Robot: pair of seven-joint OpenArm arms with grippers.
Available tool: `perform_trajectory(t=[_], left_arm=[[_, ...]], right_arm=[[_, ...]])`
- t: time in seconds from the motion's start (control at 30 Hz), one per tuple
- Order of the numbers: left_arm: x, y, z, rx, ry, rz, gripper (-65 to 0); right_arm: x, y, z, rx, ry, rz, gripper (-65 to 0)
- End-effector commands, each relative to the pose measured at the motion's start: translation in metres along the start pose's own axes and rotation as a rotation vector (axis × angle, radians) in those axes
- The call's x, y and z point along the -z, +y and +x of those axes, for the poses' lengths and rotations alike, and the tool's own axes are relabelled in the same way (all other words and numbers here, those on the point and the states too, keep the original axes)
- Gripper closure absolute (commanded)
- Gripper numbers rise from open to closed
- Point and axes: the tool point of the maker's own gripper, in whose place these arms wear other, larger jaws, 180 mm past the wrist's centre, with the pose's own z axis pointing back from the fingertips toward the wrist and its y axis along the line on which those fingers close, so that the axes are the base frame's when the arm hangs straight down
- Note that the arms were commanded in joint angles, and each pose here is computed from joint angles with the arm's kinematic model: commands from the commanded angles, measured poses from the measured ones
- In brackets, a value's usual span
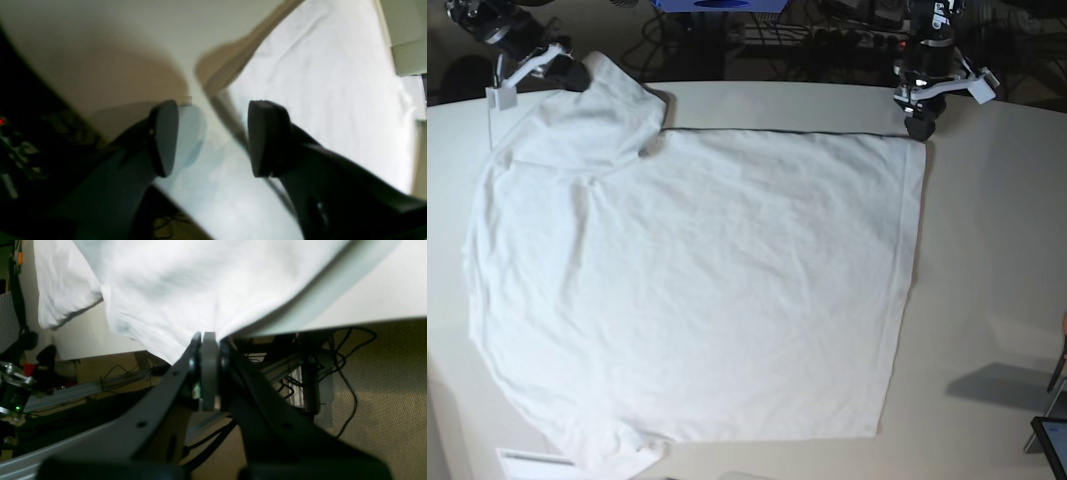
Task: Fold the T-shirt properly
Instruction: 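Lower the left gripper and pinch the opposite corner of that edge, then lift the held shirt edge with both grippers, stretching it taut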
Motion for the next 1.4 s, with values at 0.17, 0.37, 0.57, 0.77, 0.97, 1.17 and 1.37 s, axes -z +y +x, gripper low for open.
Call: perform_trajectory(t=[0.17,0.37,0.57,0.77,0.97,1.17,1.37], left_arm=[[0.013,-0.011,0.016,-0.019,-0.014,-0.042,-33.3],[0.022,-0.017,0.02,-0.022,-0.021,-0.057,-33.3],[0.036,-0.01,-0.014,-0.06,0.131,-0.029,-33.3],[0.044,-0.012,-0.03,-0.091,0.18,-0.025,-33.3],[0.045,-0.015,-0.03,-0.092,0.182,-0.032,-17.6],[0.044,-0.012,-0.031,-0.087,0.189,-0.027,-4.0],[0.044,-0.01,-0.027,-0.068,0.19,-0.026,0.0]], right_arm=[[-0.003,0.0,0.0,-0.008,-0.002,0.0,0.0],[-0.003,0.001,0.001,-0.011,-0.004,0.0,0.0],[-0.004,0.001,0.002,-0.014,-0.005,0.001,0.0],[-0.004,0.001,0.002,-0.014,-0.005,0.0,0.0],[-0.004,0.001,0.002,-0.014,-0.005,0.0,0.0],[-0.004,0.001,0.002,-0.015,-0.006,0.001,0.0],[-0.004,0.001,0.002,-0.015,-0.006,0.001,0.0]])
